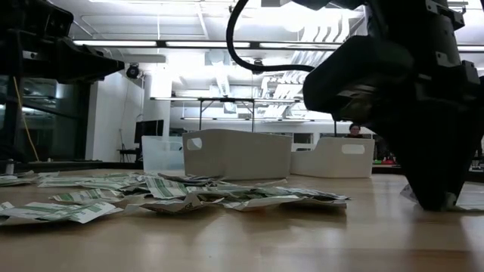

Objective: Pick & Place First Aid Supplies
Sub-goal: Put the bandage pack into the gray bin

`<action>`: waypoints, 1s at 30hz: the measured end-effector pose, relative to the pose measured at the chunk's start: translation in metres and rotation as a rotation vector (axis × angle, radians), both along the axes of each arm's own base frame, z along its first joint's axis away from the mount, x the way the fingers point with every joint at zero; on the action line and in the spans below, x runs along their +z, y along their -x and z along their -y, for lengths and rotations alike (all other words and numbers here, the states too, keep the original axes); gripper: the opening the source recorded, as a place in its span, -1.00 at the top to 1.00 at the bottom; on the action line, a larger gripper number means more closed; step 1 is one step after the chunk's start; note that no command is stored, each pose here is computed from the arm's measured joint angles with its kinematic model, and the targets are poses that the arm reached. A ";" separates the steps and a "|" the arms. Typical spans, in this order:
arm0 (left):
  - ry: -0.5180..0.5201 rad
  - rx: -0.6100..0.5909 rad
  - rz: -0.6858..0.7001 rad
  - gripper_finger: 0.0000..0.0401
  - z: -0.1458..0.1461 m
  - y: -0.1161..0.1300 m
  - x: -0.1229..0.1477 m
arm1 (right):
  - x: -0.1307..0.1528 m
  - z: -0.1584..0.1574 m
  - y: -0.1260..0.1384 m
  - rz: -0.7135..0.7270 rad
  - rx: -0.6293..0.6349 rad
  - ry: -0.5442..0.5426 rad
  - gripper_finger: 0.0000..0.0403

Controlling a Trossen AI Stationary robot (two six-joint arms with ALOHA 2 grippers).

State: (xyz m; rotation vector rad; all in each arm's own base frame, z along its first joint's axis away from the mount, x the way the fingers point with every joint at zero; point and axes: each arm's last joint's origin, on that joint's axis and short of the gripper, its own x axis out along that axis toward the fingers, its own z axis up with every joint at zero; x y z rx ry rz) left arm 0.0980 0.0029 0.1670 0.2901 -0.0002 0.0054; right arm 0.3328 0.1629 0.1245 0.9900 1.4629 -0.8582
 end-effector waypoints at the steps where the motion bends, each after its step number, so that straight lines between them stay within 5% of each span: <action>1: 0.000 0.000 0.000 0.52 0.000 0.000 0.000 | 0.003 0.000 0.001 0.009 0.008 0.001 0.80; 5: 0.000 0.000 0.000 0.52 0.000 0.000 0.000 | 0.013 0.001 0.001 0.035 0.033 0.004 0.97; 13: 0.000 0.000 0.000 0.52 0.000 0.000 0.000 | 0.050 -0.003 -0.011 0.077 0.135 0.030 0.99; 19: 0.000 0.000 0.000 0.52 0.000 0.000 0.000 | 0.091 -0.001 -0.026 0.171 0.347 0.098 0.99; 30: 0.000 0.000 0.000 0.52 0.000 0.000 0.000 | 0.131 0.076 -0.058 0.220 0.738 0.299 1.00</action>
